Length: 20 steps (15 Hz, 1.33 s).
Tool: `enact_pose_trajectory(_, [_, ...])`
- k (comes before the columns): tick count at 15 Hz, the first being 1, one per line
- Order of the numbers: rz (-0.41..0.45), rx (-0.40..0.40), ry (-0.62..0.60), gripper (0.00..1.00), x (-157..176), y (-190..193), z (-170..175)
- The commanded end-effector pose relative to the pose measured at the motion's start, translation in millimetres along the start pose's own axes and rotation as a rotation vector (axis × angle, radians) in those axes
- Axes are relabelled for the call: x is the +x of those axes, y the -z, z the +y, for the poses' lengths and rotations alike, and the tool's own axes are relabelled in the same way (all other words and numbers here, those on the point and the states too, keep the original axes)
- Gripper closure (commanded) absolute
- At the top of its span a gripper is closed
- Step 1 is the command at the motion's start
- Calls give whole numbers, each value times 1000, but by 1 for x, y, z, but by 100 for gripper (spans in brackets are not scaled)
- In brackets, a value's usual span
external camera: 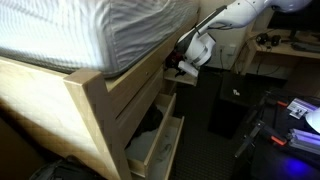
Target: Close the two top drawers
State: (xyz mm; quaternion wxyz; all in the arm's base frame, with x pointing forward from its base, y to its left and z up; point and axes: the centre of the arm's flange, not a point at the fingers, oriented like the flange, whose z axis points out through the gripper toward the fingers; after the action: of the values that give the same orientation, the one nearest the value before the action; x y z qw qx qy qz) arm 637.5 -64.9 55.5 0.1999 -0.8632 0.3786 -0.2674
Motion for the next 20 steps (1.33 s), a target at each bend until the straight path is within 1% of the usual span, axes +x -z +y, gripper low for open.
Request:
enact_pose_trajectory(1, [1, 0, -3, 0, 2, 0, 2])
enact_pose_trajectory(2, [1, -1, -4, 0, 2, 0, 2])
enact_pose_trajectory(3, [2, -73, 2, 0, 5, 16, 4])
enact_pose_trajectory(4, [-12, -125, -15, 0, 7, 29, 10])
enact_pose_trajectory(6, [-2, -237, -54, 0, 8, 69, 26])
enact_pose_trajectory(7, [-14, -283, -78, 0, 6, 93, 32])
enact_pose_trajectory(9, [-60, -353, -126, 0, 2, 122, 39])
enact_pose_trajectory(11, [-127, -407, -177, 0, -8, 150, 48])
enact_pose_trajectory(12, [-132, -447, -189, 0, -12, 165, 55])
enact_pose_trajectory(13, [-119, -477, -207, 0, -15, 182, 64])
enact_pose_trajectory(14, [-84, -508, -218, 0, -14, 200, 71])
enact_pose_trajectory(15, [-7, -552, -230, 0, -12, 221, 83])
enact_pose_trajectory(16, [61, -575, -238, 0, -9, 241, 95])
enact_pose_trajectory(17, [131, -582, -249, 0, -6, 262, 113])
enact_pose_trajectory(20, [323, -648, -269, 0, 13, 321, 167])
